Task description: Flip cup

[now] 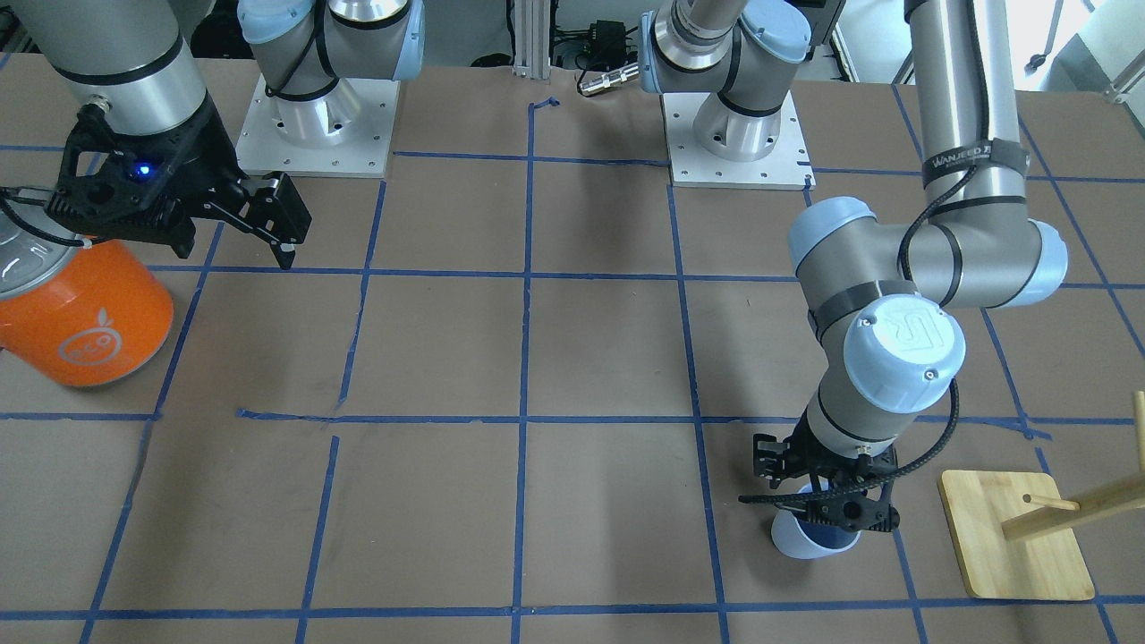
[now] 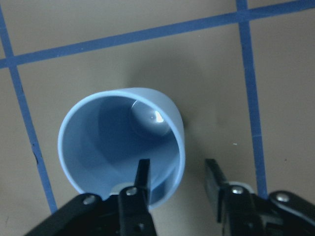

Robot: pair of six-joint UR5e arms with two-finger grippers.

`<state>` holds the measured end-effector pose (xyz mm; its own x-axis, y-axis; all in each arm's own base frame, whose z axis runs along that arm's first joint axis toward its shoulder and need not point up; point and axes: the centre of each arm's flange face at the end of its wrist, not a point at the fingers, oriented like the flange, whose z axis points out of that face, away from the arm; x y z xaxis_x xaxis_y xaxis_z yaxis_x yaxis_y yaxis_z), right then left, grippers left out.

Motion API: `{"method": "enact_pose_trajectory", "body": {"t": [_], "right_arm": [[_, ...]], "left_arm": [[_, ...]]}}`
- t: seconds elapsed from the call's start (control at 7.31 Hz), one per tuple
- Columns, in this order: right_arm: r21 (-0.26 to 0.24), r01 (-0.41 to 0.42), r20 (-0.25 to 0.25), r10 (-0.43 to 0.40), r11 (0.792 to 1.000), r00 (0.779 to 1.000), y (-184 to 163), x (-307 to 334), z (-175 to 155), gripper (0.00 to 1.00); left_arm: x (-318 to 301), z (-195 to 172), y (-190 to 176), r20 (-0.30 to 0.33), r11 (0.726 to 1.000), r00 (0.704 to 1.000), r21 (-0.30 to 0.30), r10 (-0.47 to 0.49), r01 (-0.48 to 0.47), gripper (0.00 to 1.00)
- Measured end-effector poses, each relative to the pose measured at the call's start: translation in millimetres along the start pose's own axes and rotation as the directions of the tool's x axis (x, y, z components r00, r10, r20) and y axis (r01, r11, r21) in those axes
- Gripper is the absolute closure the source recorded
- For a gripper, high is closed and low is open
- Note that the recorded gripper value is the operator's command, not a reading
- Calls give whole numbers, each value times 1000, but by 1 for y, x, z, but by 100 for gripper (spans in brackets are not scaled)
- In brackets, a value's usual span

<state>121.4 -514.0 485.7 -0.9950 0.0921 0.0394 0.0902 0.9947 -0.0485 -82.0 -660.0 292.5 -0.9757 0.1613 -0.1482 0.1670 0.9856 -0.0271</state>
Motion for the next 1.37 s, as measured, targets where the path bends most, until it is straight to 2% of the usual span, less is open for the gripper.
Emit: {"method": "enact_pose_trajectory", "body": {"t": [0.27,0.41,0.55,0.68,0.96,1.37], "right_arm": [[0,0,0,0,1000,1000,0,0,0,0],[0,0,0,0,1000,1000,0,0,0,0],[1,0,0,0,1000,1000,0,0,0,0],[0,0,0,0,1000,1000,0,0,0,0],[0,0,0,0,1000,1000,0,0,0,0],[0,0,0,0,1000,1000,0,0,0,0]], "left_arm": [[4,-73,30,-1,1000,1000,1,11,-11,0],[8,-112,52,-38,1000,999,9,10,-10,0],[12,-149,72,-77,999,997,38,6,-3,4],[14,-180,91,-95,997,995,77,6,1,0],[17,-213,117,-92,993,996,120,12,-1,0],[18,-216,125,-87,992,996,124,4,6,0]]}}
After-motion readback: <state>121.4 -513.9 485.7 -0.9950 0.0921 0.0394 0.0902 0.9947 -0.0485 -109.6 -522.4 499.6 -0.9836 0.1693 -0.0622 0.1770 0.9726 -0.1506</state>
